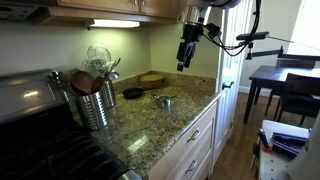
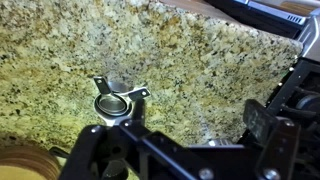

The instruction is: Unstack the cups

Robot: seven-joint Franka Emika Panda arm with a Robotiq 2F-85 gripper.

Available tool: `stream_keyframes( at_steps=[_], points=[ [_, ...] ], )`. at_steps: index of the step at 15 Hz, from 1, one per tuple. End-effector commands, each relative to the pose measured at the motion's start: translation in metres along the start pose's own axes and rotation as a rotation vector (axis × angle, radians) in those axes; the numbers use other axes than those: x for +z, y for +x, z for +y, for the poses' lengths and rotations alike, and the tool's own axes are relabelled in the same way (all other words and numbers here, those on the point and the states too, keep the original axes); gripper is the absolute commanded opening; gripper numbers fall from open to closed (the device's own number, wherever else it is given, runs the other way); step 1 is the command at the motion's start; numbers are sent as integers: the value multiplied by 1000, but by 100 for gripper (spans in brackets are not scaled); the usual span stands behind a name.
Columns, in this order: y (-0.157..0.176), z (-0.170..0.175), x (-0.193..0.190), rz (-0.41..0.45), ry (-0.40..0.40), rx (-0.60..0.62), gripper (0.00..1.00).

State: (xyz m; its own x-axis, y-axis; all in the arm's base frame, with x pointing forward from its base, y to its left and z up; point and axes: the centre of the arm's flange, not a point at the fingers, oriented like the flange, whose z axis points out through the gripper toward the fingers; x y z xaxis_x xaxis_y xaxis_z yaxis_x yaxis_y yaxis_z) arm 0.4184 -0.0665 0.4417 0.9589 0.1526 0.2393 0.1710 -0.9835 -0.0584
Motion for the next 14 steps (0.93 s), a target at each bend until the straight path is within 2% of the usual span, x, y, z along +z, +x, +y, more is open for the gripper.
stream_keyframes(
  at_steps=[1,7,11,14],
  points=[
    [0,0,0,0,0,0,100],
    [0,0,0,0,0,0,100],
    [16,-6,19,-55,-72,49,100],
    [30,-7,36,-109,-154,171,100]
  ],
)
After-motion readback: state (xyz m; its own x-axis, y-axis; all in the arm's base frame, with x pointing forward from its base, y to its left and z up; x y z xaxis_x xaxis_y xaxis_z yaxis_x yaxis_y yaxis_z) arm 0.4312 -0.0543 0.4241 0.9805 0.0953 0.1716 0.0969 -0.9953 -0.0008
